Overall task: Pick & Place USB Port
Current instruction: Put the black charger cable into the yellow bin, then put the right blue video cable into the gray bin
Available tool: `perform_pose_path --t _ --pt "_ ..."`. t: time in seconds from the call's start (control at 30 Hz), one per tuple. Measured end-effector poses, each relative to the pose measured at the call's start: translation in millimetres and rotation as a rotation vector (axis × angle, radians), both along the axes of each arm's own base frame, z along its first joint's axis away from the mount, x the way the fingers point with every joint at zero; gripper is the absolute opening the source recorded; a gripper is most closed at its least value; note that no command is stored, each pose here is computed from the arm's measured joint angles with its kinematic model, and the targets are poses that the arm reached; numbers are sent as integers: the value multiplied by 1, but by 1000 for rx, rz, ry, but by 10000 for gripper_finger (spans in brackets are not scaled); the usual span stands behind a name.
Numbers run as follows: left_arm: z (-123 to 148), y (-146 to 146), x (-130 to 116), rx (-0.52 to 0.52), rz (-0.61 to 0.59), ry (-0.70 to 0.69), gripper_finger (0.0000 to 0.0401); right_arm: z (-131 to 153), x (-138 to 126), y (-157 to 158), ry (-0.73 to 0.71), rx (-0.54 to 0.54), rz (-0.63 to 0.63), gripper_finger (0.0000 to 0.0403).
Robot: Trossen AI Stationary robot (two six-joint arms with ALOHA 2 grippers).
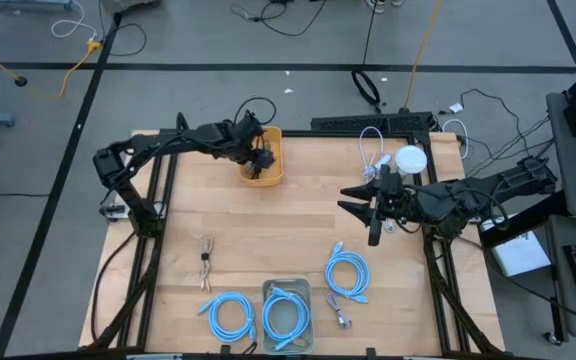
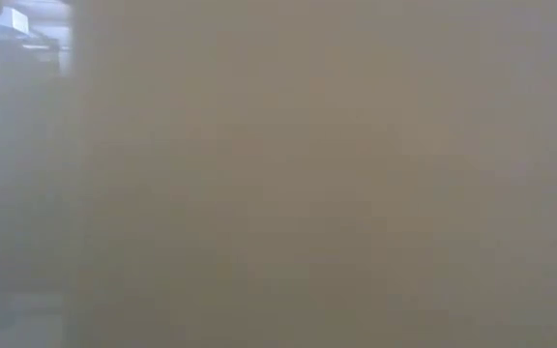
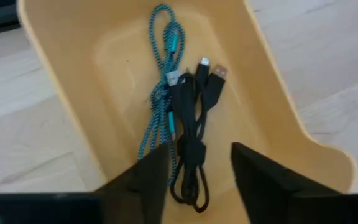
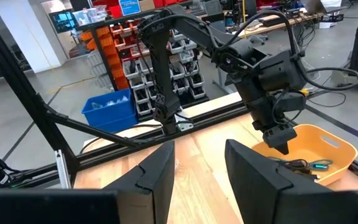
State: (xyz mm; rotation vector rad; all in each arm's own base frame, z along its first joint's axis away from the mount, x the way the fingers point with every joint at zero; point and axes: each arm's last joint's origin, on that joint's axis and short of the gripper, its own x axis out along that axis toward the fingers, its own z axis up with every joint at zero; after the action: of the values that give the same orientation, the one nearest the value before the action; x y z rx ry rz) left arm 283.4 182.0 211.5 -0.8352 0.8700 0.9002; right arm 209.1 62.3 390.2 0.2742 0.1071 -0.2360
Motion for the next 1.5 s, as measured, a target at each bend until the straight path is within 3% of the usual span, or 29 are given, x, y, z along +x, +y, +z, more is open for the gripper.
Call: perform_pose_path --t 0.2,0.3,0.4,0.5,0.6,0.7,0.83,0.93,1.03,1.2,1.33,1.5 --pt "4 -5 -1 -22 -10 -11 284 -4 -1 0 40 -12 14 134" --pt "27 -15 1 34 -85 -121 303 -23 -6 -1 237 -21 40 134" --pt "63 -30 -2 109 -142 -276 305 -52 -15 -3 507 -36 41 134" --pt "107 -52 -11 194 -214 -487 294 -83 -19 -3 678 -31 73 134" --pt "140 -80 -21 236 -297 -644 271 -111 -17 3 722 101 200 134" --pt "154 -113 -26 224 -398 -699 244 -146 -17 15 785 266 324 134" --pt "150 -155 -26 187 -484 -635 214 -187 -27 29 874 420 338 134" --pt "136 -181 -23 153 -522 -526 202 -208 -35 34 935 546 168 134" --pt "123 -200 -18 133 -555 -437 201 -217 -35 41 898 647 14 134" --pt "110 -222 -7 128 -619 -403 210 -237 -22 51 845 760 -157 134" --pt "105 -234 -2 143 -678 -395 211 -255 -4 65 816 889 -137 134" --pt "105 -244 -4 216 -727 -375 211 -279 10 74 820 923 -151 133"
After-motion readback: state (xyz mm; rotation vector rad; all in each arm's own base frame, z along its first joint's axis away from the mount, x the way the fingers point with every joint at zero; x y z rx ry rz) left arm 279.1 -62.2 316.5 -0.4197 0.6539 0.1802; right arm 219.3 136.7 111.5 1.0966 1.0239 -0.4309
